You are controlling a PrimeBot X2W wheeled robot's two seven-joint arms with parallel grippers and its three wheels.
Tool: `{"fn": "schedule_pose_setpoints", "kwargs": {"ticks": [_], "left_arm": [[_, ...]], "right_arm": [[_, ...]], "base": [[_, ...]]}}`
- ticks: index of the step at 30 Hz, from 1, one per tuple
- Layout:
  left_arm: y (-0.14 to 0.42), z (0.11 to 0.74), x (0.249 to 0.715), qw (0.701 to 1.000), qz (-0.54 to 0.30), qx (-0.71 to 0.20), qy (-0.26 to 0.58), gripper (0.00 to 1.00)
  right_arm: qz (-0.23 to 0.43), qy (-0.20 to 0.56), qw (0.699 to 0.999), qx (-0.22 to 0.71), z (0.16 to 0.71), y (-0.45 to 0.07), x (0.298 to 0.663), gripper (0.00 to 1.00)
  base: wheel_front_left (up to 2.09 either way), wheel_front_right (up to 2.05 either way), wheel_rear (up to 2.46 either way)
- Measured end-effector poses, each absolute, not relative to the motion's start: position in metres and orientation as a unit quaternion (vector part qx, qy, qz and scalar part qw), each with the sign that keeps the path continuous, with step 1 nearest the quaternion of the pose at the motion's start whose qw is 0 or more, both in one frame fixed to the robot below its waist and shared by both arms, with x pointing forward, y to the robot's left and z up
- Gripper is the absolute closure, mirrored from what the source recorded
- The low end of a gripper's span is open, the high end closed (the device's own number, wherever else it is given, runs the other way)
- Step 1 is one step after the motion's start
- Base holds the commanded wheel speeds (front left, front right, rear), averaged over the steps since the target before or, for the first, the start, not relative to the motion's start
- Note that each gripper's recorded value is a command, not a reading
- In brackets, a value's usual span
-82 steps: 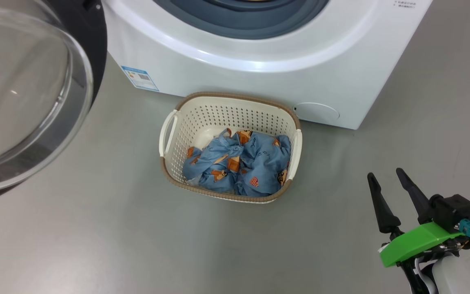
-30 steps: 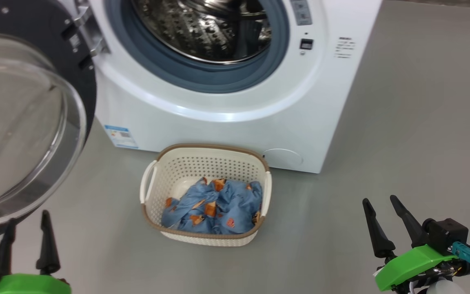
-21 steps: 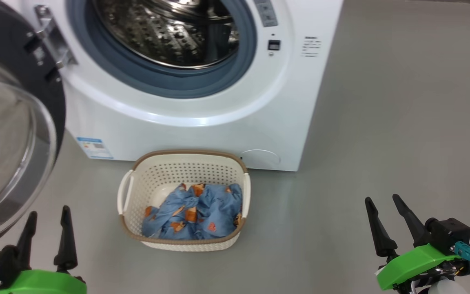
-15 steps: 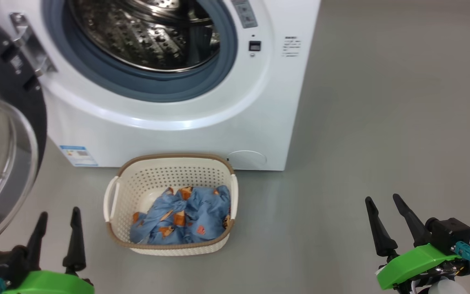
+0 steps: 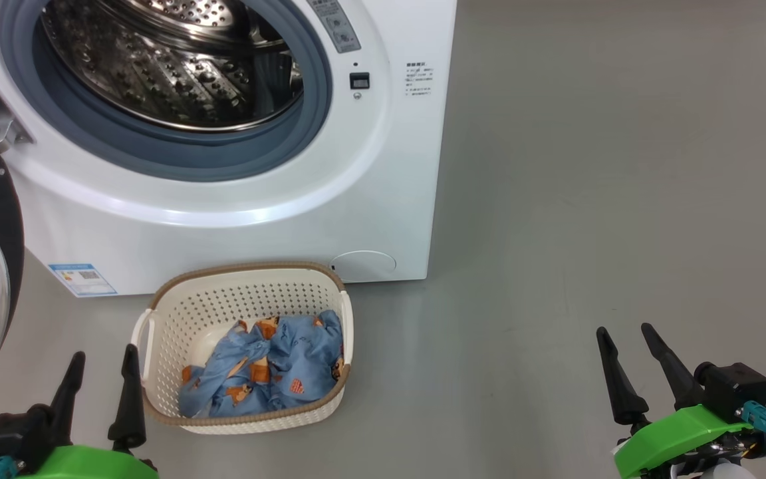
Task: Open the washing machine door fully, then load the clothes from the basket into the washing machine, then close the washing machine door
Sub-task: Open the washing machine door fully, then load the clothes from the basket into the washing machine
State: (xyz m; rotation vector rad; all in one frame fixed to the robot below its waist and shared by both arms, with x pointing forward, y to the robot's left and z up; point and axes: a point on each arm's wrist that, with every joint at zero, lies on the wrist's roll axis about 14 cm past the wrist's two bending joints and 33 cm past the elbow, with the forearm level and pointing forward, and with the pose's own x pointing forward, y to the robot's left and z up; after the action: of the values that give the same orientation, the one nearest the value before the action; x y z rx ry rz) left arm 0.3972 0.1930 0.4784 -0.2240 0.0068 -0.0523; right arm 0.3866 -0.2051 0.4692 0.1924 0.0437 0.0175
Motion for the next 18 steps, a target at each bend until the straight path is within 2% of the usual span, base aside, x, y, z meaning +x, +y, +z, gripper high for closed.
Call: {"fn": "schedule_pose_setpoints", "kwargs": {"ticks": [18], "left_arm": [[0.1886,0.4805,0.3953,0.993,-0.038,-0.109,0.002,0.00]], "right_arm": [[0.009,0.017,0.995,0.100,0.4717,-0.2030,0.3883,0.00]], "base": [[0.00,0.00,0.00]]}}
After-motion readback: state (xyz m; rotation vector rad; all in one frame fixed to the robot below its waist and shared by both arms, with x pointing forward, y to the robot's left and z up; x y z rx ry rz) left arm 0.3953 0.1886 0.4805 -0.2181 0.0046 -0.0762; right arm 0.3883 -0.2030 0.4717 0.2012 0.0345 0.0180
